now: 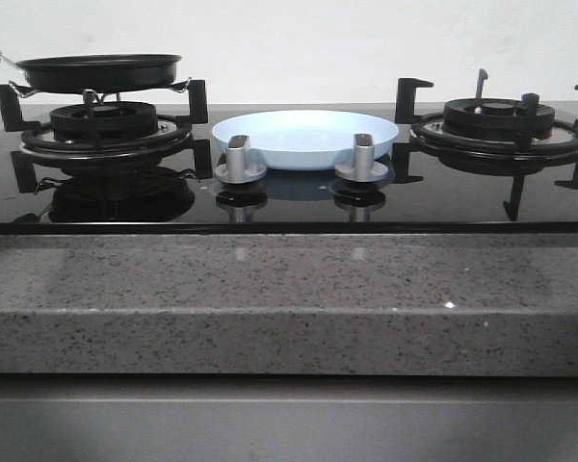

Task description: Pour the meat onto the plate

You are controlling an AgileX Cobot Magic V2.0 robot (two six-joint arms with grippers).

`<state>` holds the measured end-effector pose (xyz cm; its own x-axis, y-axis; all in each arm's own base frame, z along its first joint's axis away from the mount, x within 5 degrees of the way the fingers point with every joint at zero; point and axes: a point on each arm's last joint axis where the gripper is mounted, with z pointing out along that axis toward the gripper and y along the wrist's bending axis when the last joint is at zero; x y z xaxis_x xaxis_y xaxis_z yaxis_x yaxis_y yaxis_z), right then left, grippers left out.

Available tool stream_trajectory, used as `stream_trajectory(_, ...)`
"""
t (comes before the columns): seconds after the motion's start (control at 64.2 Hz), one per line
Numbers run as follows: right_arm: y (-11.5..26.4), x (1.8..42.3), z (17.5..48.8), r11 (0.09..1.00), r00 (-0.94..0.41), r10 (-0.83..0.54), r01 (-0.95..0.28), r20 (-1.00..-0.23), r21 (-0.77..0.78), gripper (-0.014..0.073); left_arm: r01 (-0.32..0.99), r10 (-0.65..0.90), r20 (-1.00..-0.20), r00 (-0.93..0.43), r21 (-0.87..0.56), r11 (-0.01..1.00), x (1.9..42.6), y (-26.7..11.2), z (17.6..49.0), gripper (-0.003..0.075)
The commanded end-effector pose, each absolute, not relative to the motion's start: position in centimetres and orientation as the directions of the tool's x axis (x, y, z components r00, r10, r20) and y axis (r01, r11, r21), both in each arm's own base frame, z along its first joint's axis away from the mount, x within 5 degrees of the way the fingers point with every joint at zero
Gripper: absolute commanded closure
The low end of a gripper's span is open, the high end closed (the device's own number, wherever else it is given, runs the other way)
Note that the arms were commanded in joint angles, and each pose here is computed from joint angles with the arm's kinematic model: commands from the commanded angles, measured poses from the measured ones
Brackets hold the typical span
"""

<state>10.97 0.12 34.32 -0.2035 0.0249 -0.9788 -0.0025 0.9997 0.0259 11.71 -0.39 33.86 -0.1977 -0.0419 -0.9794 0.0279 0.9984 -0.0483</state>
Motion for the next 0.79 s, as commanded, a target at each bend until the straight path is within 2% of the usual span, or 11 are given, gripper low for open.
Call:
stream_trajectory(0.0,0.0,12.3,36.3,1.000,-0.139,0.008,0.002,-0.990,0.008,0.0645,0.036,-0.059,-0.994,-0.095,-0.063,0.997,12.6,-0.5,35.7,0.0727)
stream_trajectory(0.062,0.1,12.7,36.2,1.000,-0.141,0.008,0.001,-0.990,0.008,0.0601,0.035,-0.059,-0.994,-0.097,-0.063,0.997,13.1,-0.5,35.6,0.0666)
stream_trajectory(0.109,0.1,12.8,36.2,1.000,-0.143,0.010,0.001,-0.990,0.010,0.0527,0.035,-0.060,-0.994,-0.087,-0.063,0.997,13.2,-0.5,35.7,0.0581)
stream_trajectory(0.171,0.1,12.8,36.2,1.000,-0.145,0.010,0.001,-0.989,0.010,0.0362,0.035,-0.060,-0.995,-0.078,-0.063,0.997,13.3,-0.5,35.8,0.0424)
stream_trajectory(0.234,0.1,12.8,36.2,1.000,-0.144,0.010,0.001,-0.990,0.010,0.0179,0.035,-0.060,-0.996,-0.068,-0.063,0.997,13.3,-0.5,35.8,0.0228)
stream_trajectory(0.28,0.1,12.8,36.2,1.000,-0.144,0.010,0.001,-0.990,0.010,0.0076,0.035,-0.060,-0.996,-0.068,-0.063,0.997,13.3,-0.5,35.8,0.0125)
stream_trajectory(0.343,0.1,12.8,36.2,1.000,-0.145,0.010,0.001,-0.989,0.010,-0.0036,0.035,-0.060,-0.996,-0.068,-0.063,0.997,13.3,-0.5,35.8,0.0060)
stream_trajectory(0.389,0.1,12.8,36.2,1.000,-0.146,0.010,0.001,-0.989,0.010,-0.0069,0.035,-0.060,-0.996,-0.070,-0.063,0.997,13.3,-0.5,35.8,0.0056)
stream_trajectory(0.623,0.2,13.3,36.7,0.999,-0.102,0.033,-0.010,-0.994,0.034,-0.0066,0.035,-0.060,-0.995,-0.074,-0.063,0.997,13.4,-0.5,35.8,0.0111)
stream_trajectory(0.779,0.9,15.8,37.6,0.997,-0.176,0.057,-0.045,-0.983,0.066,-0.0066,0.035,-0.060,-0.995,-0.074,-0.063,0.997,13.4,-0.5,35.8,0.0143)
